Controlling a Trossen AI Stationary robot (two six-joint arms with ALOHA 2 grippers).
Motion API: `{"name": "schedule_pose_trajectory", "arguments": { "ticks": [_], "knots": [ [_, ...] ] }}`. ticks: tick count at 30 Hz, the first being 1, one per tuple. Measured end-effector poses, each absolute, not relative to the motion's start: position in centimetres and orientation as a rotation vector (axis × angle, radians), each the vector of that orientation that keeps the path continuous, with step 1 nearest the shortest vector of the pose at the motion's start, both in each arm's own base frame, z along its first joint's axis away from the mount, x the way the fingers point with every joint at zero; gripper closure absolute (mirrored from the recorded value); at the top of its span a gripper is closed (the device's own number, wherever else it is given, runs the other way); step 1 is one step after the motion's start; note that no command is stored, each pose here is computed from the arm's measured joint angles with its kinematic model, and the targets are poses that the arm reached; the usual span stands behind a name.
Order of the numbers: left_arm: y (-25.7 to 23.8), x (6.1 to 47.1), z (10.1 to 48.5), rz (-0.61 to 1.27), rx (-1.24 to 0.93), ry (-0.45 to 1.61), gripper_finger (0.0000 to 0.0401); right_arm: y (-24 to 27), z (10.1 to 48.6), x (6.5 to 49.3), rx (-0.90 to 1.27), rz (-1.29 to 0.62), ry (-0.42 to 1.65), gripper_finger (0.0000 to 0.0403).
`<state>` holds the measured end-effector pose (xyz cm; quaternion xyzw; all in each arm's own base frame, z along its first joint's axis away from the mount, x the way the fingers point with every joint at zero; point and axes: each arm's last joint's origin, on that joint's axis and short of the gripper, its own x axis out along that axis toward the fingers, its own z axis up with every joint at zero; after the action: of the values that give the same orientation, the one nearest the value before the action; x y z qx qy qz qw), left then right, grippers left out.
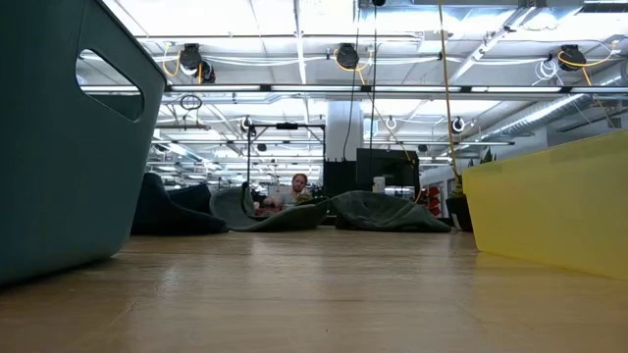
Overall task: Pick & Place hat
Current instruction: Put the dark blue cap into the blue bin
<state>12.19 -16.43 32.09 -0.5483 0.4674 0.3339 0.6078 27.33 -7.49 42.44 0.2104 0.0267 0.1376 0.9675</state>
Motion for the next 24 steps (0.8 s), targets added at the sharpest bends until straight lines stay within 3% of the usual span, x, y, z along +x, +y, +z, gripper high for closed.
{"name": "schedule_pose_trajectory", "arguments": {
  "ticks": [14, 19, 24],
  "knots": [
    [-11.7, 11.4, 35.2, 0.599, -1.238, 0.726, 0.0141, -7.5, 42.4, 27.3, 0.426, 0.277, 0.053, 0.0206],
    [-10.3, 11.4, 35.9, 0.545, -1.086, 0.655, 0.0138, -7.5, 42.4, 27.3, 0.426, 0.276, 0.053, 0.0206],
    [-9.2, 11.7, 36.1, 0.471, -0.799, 0.667, 0.0144, -7.5, 42.4, 27.3, 0.427, 0.275, 0.053, 0.0206]
  ]
}}
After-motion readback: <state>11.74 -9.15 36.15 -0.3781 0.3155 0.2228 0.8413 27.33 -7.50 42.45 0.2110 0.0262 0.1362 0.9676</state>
